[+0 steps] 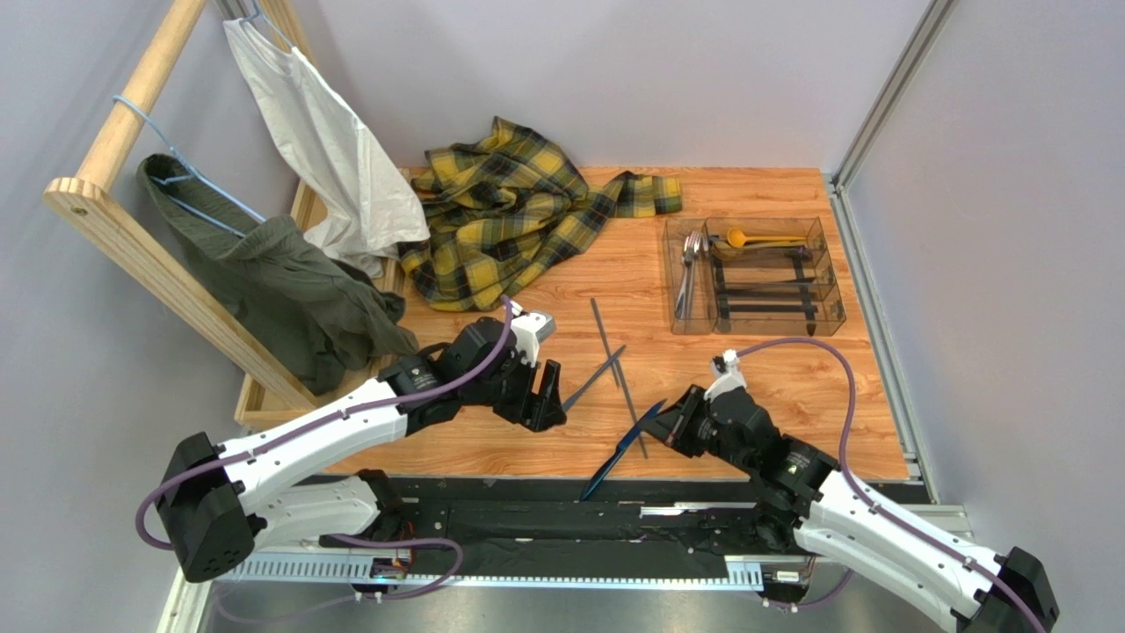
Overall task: Sort the eating utensils into containers
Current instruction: Place the knife in the storage box.
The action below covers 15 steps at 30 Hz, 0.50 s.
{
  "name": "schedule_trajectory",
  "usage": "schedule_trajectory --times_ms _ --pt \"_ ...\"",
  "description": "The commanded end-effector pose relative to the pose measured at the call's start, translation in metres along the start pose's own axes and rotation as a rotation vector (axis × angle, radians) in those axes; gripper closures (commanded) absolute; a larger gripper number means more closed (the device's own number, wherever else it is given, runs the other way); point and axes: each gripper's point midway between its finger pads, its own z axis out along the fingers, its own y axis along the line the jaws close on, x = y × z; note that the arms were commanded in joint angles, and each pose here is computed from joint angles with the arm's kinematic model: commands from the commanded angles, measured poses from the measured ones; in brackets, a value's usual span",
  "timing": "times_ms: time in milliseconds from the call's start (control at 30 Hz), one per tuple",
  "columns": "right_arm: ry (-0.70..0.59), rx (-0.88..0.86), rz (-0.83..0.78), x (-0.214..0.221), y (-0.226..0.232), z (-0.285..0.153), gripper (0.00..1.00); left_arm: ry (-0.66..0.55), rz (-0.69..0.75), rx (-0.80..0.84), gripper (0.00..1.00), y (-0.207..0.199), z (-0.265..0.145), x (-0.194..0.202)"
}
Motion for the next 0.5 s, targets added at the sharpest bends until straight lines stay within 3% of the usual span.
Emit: schedule_trajectory --times_ms 0,467 --pt "-0.081 -0.126 -0.036 -0.03 0.056 -0.005 1.0 0.028 0.031 0.09 0.26 -0.015 -0.017 -0.006" --pt "-0.112 -0.133 -0.105 -0.082 0.109 0.031 1.0 -0.01 0.071 0.098 0.26 -0.02 -0.061 -0.021"
